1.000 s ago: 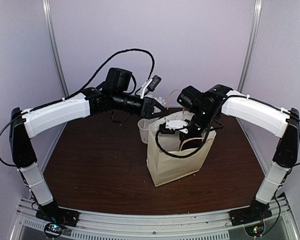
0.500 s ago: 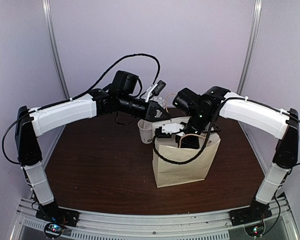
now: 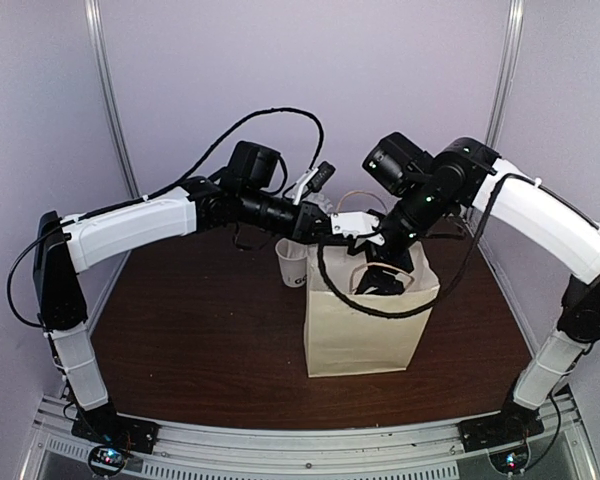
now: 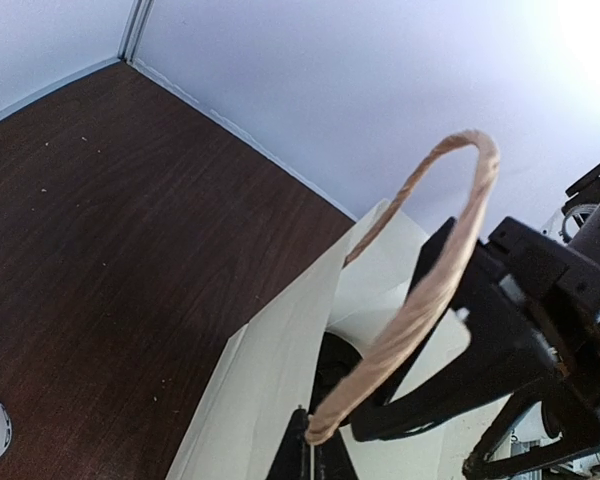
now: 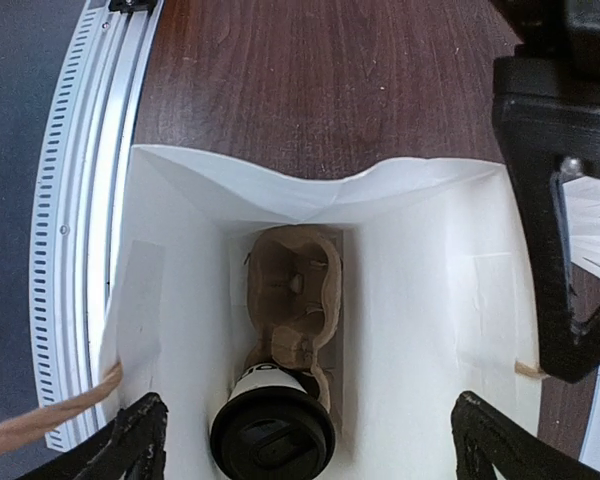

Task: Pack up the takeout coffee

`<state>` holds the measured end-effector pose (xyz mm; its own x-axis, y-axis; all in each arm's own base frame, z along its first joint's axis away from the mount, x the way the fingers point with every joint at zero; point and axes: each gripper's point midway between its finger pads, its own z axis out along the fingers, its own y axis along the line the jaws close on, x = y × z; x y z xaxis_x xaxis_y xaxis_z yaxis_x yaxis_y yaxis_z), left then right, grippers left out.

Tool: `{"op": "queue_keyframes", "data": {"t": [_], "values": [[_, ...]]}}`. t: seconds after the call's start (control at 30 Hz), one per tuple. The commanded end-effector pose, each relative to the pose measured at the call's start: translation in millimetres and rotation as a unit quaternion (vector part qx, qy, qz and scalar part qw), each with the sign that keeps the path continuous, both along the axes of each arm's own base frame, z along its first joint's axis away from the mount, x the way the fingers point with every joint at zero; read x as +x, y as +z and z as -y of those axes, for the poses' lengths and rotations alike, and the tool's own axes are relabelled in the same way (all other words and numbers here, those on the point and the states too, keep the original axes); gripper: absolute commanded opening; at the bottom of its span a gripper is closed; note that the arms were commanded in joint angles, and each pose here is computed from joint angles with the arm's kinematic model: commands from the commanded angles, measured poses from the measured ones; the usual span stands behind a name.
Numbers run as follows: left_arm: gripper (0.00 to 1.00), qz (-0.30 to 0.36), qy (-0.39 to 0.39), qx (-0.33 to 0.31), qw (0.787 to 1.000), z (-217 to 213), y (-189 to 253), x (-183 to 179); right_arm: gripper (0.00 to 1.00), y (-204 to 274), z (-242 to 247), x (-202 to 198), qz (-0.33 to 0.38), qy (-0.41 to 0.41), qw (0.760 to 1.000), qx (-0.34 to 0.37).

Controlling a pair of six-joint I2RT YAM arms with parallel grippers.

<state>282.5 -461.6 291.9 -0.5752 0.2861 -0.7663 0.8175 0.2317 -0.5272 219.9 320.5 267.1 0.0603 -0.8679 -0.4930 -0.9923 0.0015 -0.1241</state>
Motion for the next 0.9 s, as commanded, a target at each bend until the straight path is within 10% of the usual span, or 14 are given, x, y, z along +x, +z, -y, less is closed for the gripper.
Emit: {"op": "queue_keyframes", "data": {"t": [0.0,0.4,0.87], "values": [[0.0,0.026,-0.009,-0.02,0.999,3.4,20.3,-0.6,0.98,22.2,12.2,-5.7,0.015,0.016,1.0,0.007],[0.0,0.097,-0.032,-0.042,0.994,0.3,48.6,-14.5,1.0,125.2,55.4,35.6,0.091,-0.051,0.986,0.131],[0.0,0.108,-0.02,-0.043,0.993,0.6,46.0,-16.6,1.0,98.7,56.9,27.7,0.056,-0.048,0.988,0.133]]}}
